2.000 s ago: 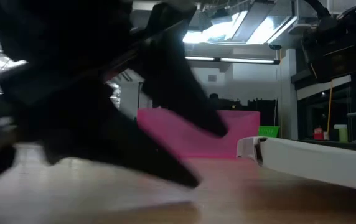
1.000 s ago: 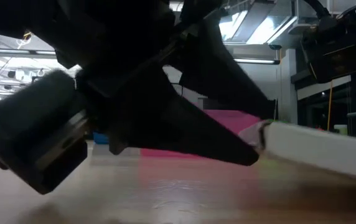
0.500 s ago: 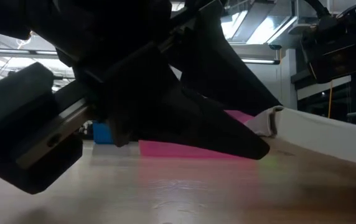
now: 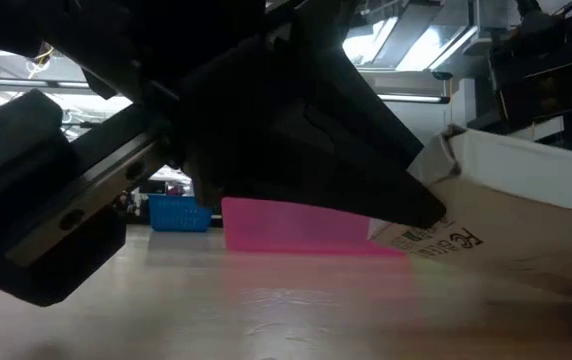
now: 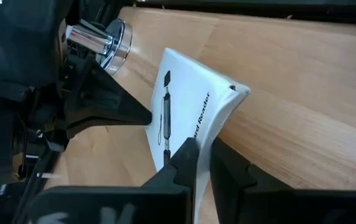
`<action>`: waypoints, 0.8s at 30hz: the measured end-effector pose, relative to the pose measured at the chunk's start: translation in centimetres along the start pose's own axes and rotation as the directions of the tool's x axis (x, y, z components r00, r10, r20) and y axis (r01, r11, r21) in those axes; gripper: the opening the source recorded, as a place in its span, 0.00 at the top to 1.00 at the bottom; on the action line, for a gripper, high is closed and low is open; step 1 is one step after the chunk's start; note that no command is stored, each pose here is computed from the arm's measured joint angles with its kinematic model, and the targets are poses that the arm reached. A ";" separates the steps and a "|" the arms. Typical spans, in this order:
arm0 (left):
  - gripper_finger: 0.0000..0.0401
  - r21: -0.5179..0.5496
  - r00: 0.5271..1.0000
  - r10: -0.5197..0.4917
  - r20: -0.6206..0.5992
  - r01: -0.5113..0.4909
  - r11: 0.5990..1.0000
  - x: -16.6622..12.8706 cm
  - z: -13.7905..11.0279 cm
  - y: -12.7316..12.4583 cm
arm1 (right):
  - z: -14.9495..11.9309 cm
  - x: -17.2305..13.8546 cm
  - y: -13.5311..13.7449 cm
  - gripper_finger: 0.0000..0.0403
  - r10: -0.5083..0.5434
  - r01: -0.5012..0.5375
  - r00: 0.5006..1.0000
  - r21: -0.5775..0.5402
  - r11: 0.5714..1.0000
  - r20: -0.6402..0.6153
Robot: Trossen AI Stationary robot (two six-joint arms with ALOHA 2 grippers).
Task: Pick and place items into bin
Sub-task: Put the card reader box into the green bin
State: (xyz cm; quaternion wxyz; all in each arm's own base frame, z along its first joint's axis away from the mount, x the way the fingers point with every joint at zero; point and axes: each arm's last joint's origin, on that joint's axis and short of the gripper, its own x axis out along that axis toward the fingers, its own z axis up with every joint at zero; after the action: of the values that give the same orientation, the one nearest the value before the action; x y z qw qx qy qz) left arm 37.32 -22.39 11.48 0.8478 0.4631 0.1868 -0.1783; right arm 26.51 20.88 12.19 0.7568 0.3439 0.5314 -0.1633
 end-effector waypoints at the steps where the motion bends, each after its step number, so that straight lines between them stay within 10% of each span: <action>1: 0.95 0.002 1.000 0.003 -0.002 -0.003 1.000 -0.1 0.1 -0.1 | 0.0 0.0 0.0 1.00 -0.001 0.001 1.000 -0.006 1.000 0.004; 24: 0.95 0.012 0.983 0.157 -0.097 -0.156 0.988 -1.9 1.9 0.1 | -0.4 -2.9 -1.5 1.00 -0.160 0.170 0.981 -0.092 0.981 0.112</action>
State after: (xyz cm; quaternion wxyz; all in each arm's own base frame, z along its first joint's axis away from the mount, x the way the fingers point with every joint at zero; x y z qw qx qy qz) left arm 35.98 -23.72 13.43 0.8480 0.4865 0.1908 -0.0886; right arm 24.17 19.70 14.28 0.7837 0.2509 0.5255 -0.2162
